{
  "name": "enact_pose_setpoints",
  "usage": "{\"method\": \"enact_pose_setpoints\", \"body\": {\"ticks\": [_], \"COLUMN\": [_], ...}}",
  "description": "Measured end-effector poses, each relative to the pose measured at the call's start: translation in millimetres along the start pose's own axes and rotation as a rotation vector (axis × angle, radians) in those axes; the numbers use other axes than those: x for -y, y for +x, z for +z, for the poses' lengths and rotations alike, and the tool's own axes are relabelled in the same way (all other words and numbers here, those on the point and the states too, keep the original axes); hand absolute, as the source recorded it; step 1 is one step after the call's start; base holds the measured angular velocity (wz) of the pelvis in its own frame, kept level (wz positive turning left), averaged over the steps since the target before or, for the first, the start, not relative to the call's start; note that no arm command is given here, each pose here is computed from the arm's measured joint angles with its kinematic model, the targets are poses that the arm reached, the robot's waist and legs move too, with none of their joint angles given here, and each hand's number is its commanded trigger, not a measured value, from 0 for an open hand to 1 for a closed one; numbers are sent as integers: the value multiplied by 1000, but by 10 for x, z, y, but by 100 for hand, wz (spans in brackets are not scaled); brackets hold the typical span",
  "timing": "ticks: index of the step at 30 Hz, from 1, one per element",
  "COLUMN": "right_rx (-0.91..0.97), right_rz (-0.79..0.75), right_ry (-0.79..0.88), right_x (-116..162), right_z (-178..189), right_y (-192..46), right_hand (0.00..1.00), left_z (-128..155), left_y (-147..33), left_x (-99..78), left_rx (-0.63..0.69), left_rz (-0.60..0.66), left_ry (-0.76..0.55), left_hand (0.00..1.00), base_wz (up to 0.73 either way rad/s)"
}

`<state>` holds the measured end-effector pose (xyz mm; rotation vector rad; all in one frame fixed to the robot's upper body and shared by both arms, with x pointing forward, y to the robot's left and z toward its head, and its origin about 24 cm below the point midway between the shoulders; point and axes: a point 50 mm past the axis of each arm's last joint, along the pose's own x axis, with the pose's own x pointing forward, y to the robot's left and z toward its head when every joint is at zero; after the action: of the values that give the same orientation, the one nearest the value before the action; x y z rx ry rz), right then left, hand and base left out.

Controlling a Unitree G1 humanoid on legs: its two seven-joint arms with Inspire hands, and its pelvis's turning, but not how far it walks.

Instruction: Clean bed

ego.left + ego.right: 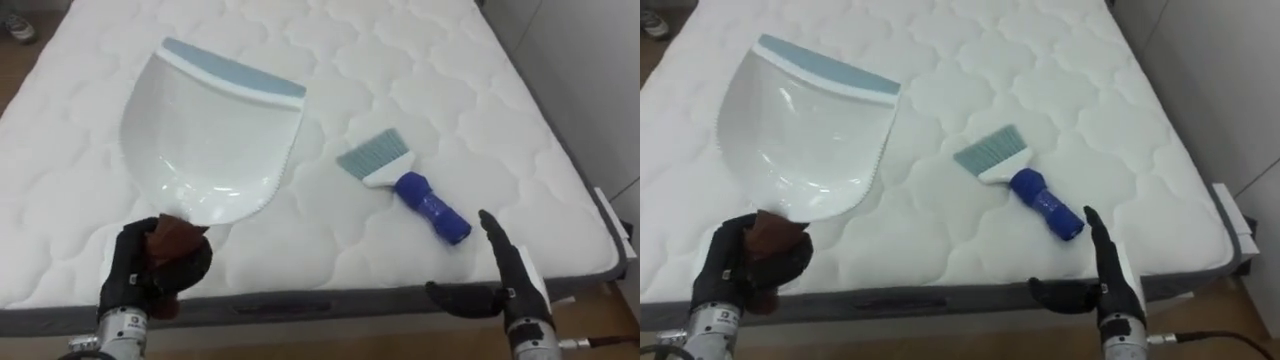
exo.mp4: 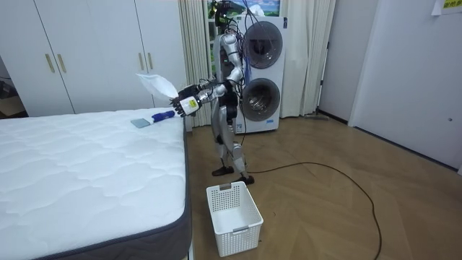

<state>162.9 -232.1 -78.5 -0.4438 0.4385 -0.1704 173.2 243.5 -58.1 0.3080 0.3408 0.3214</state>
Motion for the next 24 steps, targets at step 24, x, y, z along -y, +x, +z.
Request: {"method": "enact_pose_setpoints", "body": {"ticks": [24], "right_rx": [-813], "right_rz": [132], "right_ry": [-102], "right_x": [-75], "right_z": [-1346], "right_y": [-820], "right_hand": [0], "left_z": [-1598], "left_y": [-1276], "left_x": [-194], "left_rx": [-984], "left_rz": [44], "left_ry": [30], "left_hand": [0], "base_wz": [6]}}
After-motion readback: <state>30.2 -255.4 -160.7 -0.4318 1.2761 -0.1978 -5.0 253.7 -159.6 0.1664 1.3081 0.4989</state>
